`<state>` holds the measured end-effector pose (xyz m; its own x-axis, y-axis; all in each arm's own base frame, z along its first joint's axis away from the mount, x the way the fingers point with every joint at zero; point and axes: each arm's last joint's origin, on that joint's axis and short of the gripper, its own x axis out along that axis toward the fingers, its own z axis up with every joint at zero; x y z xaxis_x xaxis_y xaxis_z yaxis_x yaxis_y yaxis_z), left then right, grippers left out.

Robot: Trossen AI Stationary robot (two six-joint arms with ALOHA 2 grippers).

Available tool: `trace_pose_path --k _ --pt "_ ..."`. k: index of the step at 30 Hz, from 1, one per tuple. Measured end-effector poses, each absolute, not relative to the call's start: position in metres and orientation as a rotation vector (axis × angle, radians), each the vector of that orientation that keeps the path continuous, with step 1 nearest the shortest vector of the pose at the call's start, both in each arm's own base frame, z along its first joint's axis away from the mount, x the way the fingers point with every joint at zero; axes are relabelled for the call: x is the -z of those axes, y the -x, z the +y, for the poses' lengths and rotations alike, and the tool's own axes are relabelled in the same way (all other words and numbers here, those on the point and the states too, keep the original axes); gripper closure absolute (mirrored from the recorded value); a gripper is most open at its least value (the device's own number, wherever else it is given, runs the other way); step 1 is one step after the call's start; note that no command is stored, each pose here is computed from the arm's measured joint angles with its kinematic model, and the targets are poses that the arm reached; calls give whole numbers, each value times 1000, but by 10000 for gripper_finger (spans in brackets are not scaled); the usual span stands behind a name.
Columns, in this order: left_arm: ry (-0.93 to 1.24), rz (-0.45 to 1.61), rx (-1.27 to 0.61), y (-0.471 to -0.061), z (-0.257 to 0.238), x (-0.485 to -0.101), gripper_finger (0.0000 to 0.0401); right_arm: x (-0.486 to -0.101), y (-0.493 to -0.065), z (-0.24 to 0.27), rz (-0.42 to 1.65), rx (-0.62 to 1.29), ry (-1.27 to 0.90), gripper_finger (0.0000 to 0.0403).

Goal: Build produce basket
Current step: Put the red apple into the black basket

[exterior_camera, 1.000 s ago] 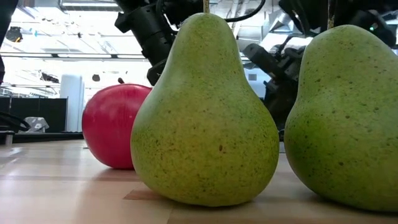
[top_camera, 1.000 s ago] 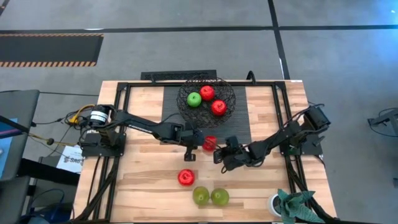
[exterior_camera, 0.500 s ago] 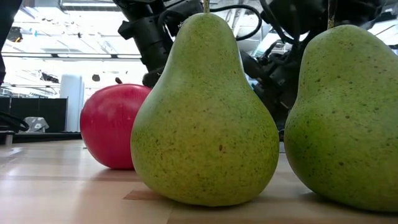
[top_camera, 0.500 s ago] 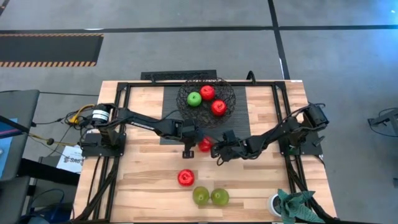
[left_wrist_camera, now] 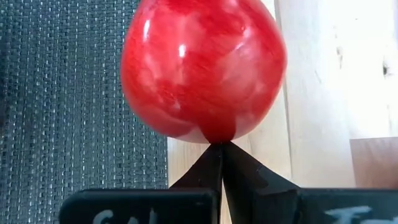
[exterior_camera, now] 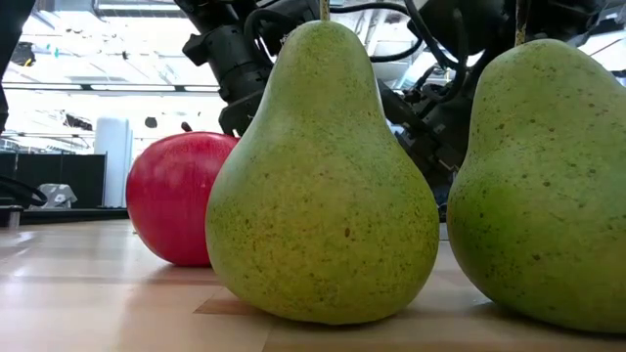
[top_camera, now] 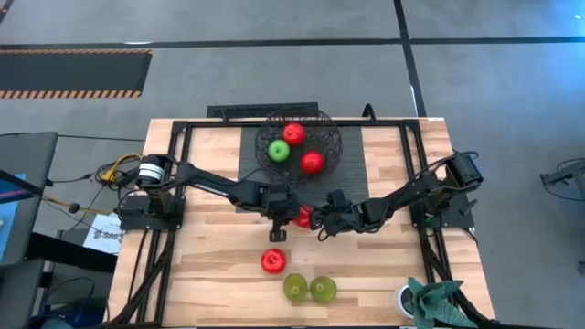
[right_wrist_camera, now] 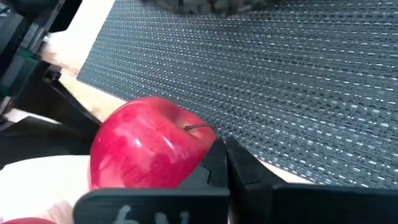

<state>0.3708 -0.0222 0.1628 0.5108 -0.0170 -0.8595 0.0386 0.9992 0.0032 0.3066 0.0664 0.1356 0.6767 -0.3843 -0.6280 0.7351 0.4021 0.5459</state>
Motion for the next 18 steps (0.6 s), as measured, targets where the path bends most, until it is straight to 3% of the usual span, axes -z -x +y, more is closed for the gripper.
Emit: trace_pose_path --k 18 --pt "55 1002 84 -376 -30 -180 401 -150 -318 69 381 706 -898 403"
